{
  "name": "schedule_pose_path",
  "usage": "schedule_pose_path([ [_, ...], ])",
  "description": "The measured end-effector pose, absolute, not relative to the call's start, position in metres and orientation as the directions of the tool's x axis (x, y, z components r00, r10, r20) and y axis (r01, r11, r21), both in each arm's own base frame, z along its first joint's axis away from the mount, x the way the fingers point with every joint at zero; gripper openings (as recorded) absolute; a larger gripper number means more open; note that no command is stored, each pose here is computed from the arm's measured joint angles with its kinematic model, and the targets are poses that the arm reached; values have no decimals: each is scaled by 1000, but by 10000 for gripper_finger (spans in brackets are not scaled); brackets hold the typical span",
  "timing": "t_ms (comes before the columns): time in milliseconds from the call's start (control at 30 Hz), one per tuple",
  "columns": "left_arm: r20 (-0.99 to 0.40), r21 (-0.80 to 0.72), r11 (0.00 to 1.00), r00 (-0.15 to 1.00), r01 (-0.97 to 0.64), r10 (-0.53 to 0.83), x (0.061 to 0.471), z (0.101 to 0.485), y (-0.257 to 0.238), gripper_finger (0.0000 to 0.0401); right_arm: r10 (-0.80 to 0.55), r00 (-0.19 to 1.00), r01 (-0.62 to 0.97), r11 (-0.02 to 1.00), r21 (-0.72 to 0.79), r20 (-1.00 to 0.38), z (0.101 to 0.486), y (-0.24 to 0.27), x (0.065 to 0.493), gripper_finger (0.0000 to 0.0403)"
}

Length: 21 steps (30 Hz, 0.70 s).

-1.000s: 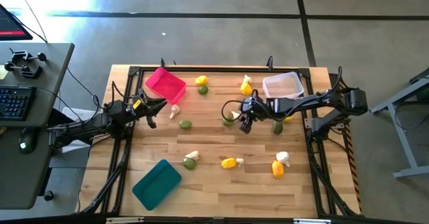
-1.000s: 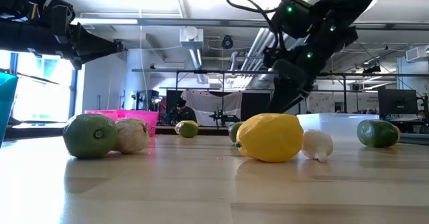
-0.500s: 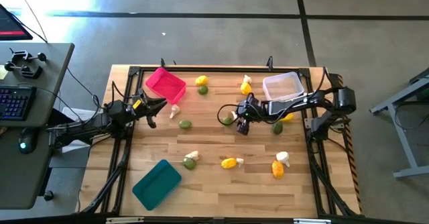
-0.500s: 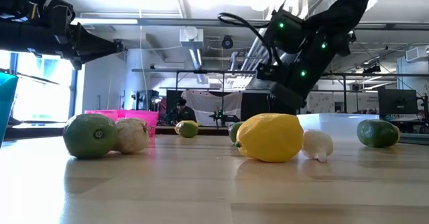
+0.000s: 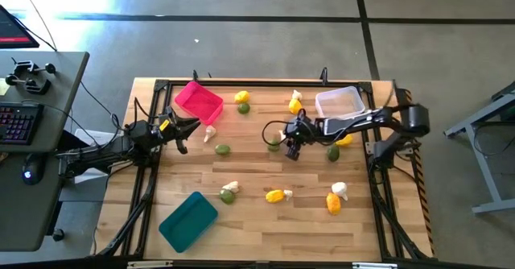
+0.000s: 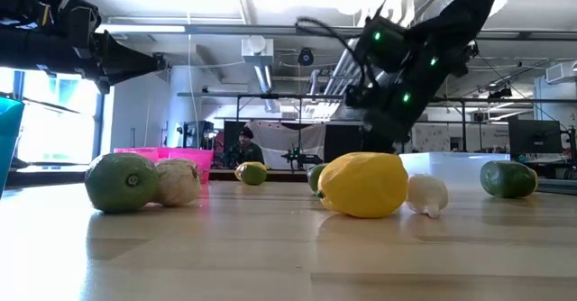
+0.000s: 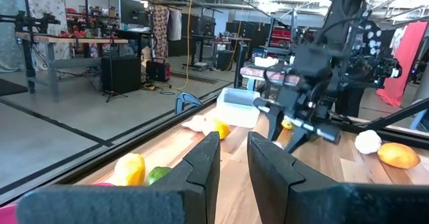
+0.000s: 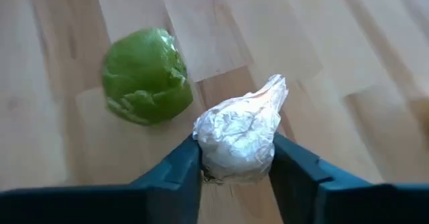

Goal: Sort produce into baskets
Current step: Put the white garlic in the transparent bin

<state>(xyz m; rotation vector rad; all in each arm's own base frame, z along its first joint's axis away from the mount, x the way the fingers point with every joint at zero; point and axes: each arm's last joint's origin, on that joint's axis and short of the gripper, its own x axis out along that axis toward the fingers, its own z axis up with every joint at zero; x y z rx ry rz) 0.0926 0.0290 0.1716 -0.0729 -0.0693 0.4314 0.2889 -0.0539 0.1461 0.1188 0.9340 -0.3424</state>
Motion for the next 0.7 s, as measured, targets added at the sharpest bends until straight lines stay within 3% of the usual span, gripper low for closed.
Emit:
schedule_pose_path([
  [200, 52, -85, 906, 906, -415, 420, 93, 172, 29, 62, -293, 552, 450, 893, -17, -781, 194, -63, 256, 93],
  [367, 52, -85, 906, 906, -415, 420, 93, 172, 29, 62, -435, 414, 665, 744, -60, -800, 220, -92, 209, 97],
  [500, 52, -85, 906, 906, -415, 420, 93, 172, 29, 62, -484, 311, 772, 630, -79, -818, 224, -119, 182, 97],
  [700, 52, -85, 906, 906, -415, 420, 93, 172, 29, 62, -448, 251, 831, 555, -46, -858, 213, -157, 161, 98],
])
